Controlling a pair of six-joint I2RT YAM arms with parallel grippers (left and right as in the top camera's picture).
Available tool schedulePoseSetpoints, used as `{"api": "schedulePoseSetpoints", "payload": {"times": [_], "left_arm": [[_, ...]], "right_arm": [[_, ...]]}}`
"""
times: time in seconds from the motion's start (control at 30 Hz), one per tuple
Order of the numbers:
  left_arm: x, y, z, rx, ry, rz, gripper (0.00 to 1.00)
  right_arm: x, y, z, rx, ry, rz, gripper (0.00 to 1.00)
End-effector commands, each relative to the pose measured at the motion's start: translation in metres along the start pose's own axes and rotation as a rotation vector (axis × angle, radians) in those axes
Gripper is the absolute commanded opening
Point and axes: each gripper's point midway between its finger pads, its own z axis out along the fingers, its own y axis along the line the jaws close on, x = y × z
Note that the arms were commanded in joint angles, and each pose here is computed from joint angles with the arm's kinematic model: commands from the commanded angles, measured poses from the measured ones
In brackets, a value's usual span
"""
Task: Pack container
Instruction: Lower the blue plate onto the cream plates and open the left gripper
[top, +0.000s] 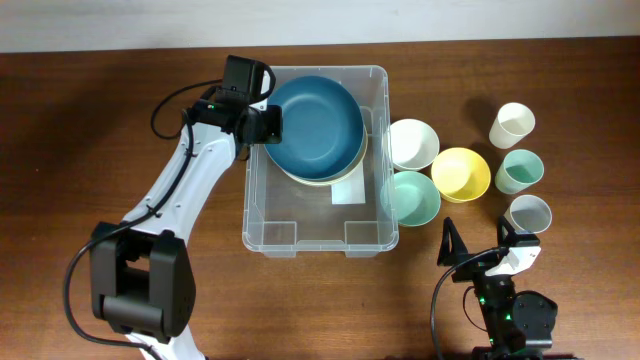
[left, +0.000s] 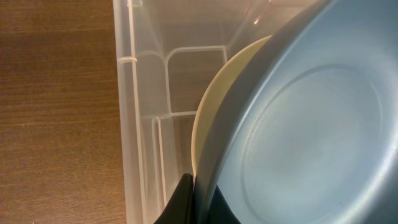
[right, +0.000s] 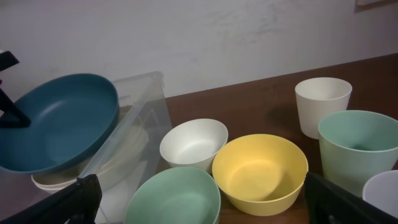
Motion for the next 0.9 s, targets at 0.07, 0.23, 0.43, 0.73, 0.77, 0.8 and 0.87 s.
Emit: {"api": "schedulePoseSetpoints", "payload": {"times": [0.07, 0.23, 0.43, 0.73, 0.77, 0.8, 0.87], "left_arm": [[-0.006, -0.005, -0.001, 0.028, -0.017, -0.013, 0.21], [-0.021, -0.015, -0.014, 0.077, -0.056, -0.011, 0.28], [-0.053, -0.017, -0.056, 0.087, -0.172, -0.012, 0.28], [-0.073, 0.060, -0.101, -0.134, -0.276, -0.110, 0.28], [-0.072, 0.073, -0.101, -0.152, -0.270, -0.128, 0.28], [-0.070, 0.086, -0.102, -0.170, -0.264, -0.149, 0.28], [-0.067, 0.110, -0.104, -0.204, -0.254, -0.188, 0.29]], "right_arm": [[0.003, 0.000, 0.000, -0.003, 0.006, 0.007, 0.99], [0.003, 0.000, 0.000, -0.003, 0.006, 0.007, 0.99], [0.003, 0.000, 0.000, -0.003, 0.006, 0.008, 0.99], [0.003, 0.000, 0.000, -0.003, 0.006, 0.008, 0.99], [0.003, 0.000, 0.000, -0.003, 0.006, 0.007, 0.99], [0.003, 0.000, 0.000, -0.003, 0.006, 0.007, 0.99], [0.003, 0.000, 0.000, -0.003, 0.006, 0.008, 0.99]]}}
